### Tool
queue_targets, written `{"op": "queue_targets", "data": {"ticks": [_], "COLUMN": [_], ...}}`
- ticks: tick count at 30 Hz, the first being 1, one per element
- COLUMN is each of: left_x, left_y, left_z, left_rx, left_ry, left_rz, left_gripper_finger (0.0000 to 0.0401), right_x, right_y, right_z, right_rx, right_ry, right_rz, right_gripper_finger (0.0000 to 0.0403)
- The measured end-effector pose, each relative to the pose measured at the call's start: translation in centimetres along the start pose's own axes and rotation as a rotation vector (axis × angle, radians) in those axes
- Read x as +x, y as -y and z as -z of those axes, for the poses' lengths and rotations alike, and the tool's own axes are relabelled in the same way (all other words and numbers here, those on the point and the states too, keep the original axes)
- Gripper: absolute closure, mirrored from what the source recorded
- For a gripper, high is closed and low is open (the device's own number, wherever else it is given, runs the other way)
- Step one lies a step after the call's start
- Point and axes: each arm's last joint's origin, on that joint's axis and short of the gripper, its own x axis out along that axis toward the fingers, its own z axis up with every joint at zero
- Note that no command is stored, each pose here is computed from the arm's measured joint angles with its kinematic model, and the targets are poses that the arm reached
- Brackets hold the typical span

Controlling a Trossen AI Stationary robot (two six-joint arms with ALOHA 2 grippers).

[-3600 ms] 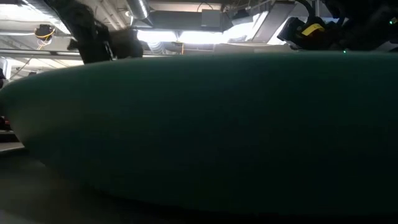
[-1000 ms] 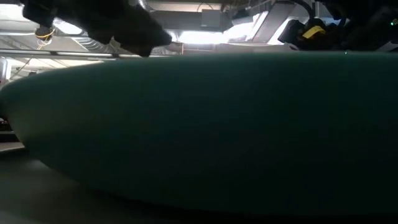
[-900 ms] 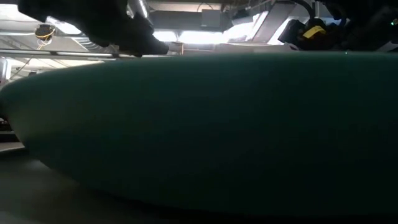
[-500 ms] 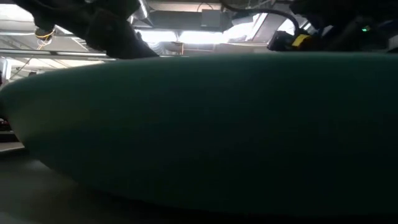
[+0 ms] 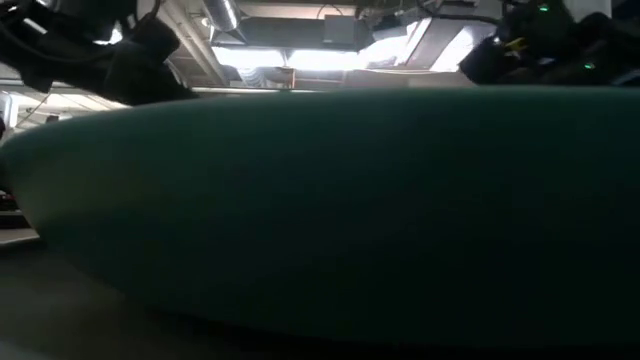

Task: Stack plastic plates
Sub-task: Return to Home Position

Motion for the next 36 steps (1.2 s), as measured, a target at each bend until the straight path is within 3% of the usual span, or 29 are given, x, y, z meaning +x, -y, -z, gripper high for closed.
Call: {"op": "queue_targets", "data": {"ticks": [11, 23, 36], "left_x": [-2.3, -3.9, -4.6], "left_y": [-1.0, -1.3, -1.3], "left_z": [1.5, 2.2, 2.4], "left_rx": [-0.029, -0.063, -0.137], "left_ry": [0.093, 0.187, 0.189], "left_rz": [-0.047, -0.084, -0.055], "left_gripper_finger": [0.0397, 0.0386, 0.0386], "right_x": [-5.3, -8.4, -8.8], "right_y": [-0.1, -0.5, -0.6], "right_z": [1.6, 3.7, 4.5], "right_rx": [0.057, 0.099, 0.139], "right_ry": [0.223, 0.445, 0.435], "right_rz": [0.042, 0.051, 0.042], "right_gripper_finger": [0.0363, 0.0363, 0.0363]}}
